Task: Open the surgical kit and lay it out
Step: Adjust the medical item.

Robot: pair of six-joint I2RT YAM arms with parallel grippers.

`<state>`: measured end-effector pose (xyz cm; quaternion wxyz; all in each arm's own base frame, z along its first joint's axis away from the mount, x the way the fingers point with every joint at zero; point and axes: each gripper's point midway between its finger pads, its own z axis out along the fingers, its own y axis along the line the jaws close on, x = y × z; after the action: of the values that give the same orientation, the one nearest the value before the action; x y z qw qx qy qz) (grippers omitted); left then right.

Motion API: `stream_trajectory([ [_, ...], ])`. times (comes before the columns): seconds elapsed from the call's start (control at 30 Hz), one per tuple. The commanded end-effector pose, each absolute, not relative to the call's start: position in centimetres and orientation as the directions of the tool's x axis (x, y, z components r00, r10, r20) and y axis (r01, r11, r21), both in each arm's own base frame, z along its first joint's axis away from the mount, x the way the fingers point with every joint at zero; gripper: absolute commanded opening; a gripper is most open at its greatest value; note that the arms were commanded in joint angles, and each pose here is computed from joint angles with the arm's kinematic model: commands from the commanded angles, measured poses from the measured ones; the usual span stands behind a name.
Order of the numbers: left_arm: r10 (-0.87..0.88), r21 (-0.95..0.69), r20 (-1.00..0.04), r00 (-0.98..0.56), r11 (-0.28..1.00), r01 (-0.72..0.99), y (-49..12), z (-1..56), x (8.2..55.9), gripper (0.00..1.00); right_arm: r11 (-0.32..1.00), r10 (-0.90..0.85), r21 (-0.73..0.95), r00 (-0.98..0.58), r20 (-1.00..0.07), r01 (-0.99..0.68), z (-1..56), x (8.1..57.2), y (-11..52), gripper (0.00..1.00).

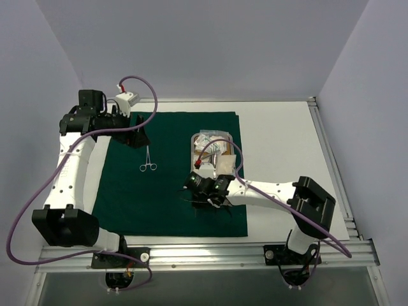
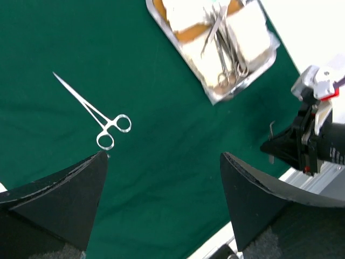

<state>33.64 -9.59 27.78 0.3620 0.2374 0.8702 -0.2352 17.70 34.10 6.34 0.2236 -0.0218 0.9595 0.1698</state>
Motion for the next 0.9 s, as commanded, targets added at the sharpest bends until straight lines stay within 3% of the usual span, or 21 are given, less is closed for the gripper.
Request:
stream_trajectory([
  [0.0,0.295,-0.177,-0.748,-0.595,0.774,0.607,-8.9,27.5,32.5,0.94,0.959,0.122,0.282,-0.919,-0.375,0.013,5.7,17.1,33.2,0.00],
  [0.53,0.305,-0.215,-0.748,-0.589,0.728,0.651,-9.8,27.2,31.8,0.94,0.983,0.094,0.178,-0.951,-0.295,0.042,0.4,16.6,32.6,0.02],
  [0.67,0.305,-0.219,-0.750,-0.587,0.723,0.655,-9.9,27.5,31.7,0.94,0.981,0.108,0.184,-0.949,-0.297,0.055,0.1,17.0,32.2,0.13],
  [0.87,0.309,-0.221,-0.751,-0.583,0.715,0.663,-10.0,27.7,31.6,0.94,0.980,0.120,0.188,-0.943,-0.310,0.063,0.3,17.3,32.2,0.22],
])
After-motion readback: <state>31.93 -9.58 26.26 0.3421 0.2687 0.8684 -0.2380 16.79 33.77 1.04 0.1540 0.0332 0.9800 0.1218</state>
